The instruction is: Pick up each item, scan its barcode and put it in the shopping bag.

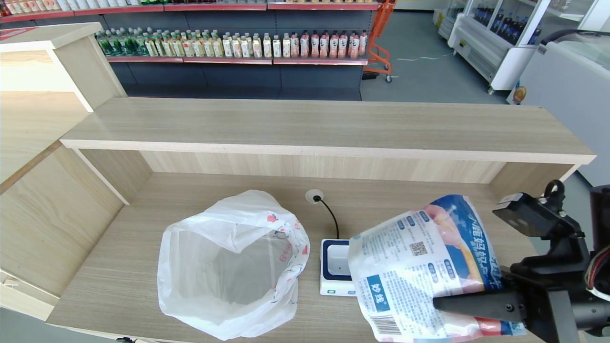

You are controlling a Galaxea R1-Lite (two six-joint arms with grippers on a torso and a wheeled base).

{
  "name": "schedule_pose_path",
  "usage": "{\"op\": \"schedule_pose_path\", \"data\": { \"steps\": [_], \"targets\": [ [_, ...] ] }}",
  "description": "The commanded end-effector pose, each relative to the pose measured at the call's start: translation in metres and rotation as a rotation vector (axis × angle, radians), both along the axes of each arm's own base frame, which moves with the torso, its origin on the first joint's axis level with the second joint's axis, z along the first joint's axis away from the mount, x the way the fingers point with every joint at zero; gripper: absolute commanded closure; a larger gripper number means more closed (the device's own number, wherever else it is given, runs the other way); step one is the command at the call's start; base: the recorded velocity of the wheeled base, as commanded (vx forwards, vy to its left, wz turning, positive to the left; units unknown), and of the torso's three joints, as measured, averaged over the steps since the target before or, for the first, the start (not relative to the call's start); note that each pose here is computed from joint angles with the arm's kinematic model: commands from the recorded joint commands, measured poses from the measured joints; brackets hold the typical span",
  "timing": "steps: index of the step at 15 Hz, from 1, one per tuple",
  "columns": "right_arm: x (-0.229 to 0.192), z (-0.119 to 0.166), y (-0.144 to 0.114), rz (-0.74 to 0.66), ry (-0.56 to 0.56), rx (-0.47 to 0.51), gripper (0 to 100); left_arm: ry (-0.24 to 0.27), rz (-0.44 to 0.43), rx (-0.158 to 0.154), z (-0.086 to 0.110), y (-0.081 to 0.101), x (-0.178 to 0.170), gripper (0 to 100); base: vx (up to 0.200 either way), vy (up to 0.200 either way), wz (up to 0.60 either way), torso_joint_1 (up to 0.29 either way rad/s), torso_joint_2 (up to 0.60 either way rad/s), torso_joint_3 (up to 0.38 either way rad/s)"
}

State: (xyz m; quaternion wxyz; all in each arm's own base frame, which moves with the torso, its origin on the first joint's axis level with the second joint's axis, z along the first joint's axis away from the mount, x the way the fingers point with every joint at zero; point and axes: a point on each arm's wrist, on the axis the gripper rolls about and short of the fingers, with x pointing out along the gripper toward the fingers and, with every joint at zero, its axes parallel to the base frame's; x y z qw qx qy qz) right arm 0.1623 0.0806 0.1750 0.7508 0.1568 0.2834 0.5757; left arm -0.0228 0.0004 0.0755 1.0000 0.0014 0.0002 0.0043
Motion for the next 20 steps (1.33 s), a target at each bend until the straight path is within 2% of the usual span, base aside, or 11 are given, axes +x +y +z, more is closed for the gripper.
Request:
{"op": "schedule_pose_path", "data": {
  "steps": [1,3,5,8,12,20],
  "targets": [
    [0.005,-0.002,-0.018,-0.117,-0.291,-0.13,100,0.0,0.001,0.0,0.0,0.0,0.0,0,0.0,0.0,0.0,0.0,0.0,0.0],
    [0.009,-0.006,-0.032,-0.216,-0.602,-0.376,100,0.0,0.001,0.0,0.0,0.0,0.0,0,0.0,0.0,0.0,0.0,0.0,0.0],
    [0.009,-0.009,-0.036,-0.282,-0.74,-0.58,100,0.0,0.001,0.0,0.0,0.0,0.0,0,0.0,0.0,0.0,0.0,0.0,0.0],
    [0.011,-0.016,-0.038,-0.226,-0.887,-0.756,100,0.0,0.001,0.0,0.0,0.0,0.0,0,0.0,0.0,0.0,0.0,0.0,0.0],
    [0.011,-0.018,-0.037,-0.139,-1.029,-0.837,100,0.0,0.001,0.0,0.0,0.0,0.0,0,0.0,0.0,0.0,0.0,0.0,0.0],
    [0.014,-0.024,-0.033,-0.094,-1.026,-0.84,100,0.0,0.001,0.002,0.0,0.0,0.0,0,0.0,0.0,0.0,0.0,0.0,0.0]
  ]
}}
